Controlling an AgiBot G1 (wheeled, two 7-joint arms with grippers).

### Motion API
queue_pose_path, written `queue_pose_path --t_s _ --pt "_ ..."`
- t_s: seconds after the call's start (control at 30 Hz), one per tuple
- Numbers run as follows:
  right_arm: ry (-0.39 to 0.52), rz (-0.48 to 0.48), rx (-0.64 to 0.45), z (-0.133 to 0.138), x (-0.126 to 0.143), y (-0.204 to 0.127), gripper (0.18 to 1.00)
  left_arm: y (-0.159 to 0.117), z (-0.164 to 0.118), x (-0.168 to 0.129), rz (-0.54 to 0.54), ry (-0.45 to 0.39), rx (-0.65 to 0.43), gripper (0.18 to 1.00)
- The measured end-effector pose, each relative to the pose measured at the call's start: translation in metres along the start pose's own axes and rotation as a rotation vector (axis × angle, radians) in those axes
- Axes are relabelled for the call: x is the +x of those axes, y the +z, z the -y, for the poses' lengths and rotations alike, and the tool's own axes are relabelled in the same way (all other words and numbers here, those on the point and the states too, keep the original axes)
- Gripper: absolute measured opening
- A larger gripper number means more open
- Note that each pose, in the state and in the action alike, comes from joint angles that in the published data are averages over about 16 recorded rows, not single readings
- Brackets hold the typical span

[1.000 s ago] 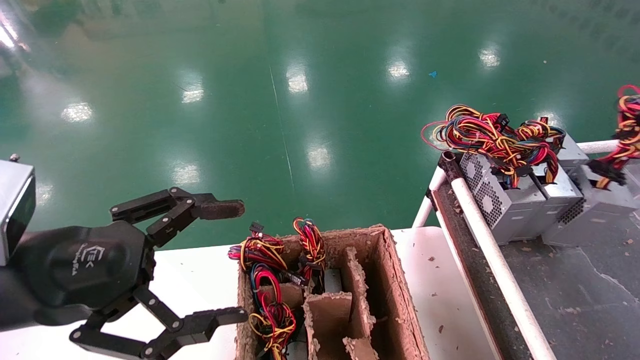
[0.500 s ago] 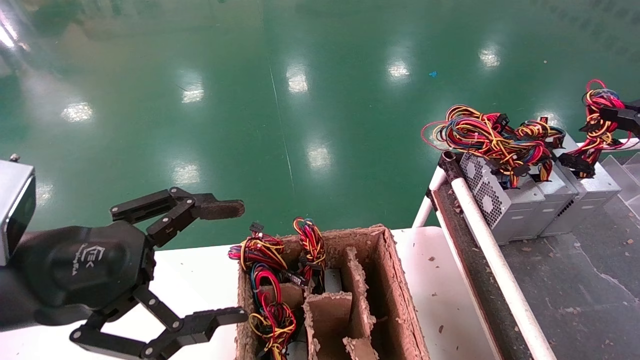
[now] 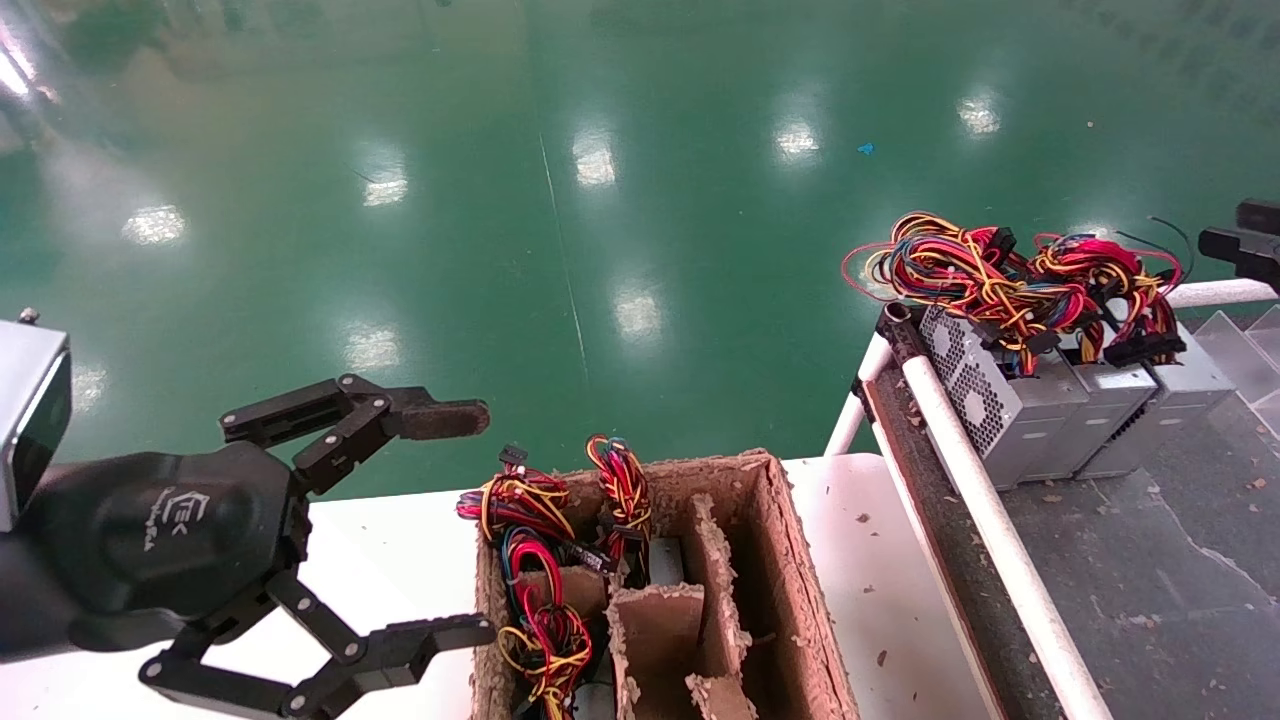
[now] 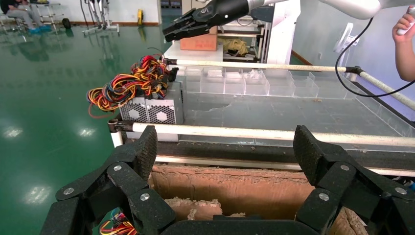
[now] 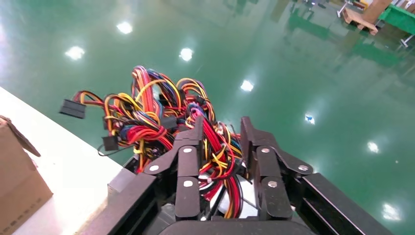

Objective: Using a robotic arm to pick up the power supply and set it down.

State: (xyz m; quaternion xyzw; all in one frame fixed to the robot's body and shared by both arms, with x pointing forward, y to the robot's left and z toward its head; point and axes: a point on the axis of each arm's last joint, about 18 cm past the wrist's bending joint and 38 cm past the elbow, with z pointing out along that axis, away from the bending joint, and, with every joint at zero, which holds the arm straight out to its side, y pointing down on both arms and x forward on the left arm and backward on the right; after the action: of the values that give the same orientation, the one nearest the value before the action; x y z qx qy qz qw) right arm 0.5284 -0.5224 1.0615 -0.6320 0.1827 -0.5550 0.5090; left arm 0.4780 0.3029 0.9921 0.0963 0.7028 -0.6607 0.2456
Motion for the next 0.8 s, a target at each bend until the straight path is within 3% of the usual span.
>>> queue_pose_path --t_s 0.37,0.8 --pt "0.001 0.098 0.076 0.014 -0.026 0.006 0.497 0.000 0.000 0.000 0.000 0.000 0.000 1.001" --pt "0.018 0.273 0.137 0.023 -0.073 0.028 0.786 0.000 0.000 0.000 0.000 0.000 0.000 1.001"
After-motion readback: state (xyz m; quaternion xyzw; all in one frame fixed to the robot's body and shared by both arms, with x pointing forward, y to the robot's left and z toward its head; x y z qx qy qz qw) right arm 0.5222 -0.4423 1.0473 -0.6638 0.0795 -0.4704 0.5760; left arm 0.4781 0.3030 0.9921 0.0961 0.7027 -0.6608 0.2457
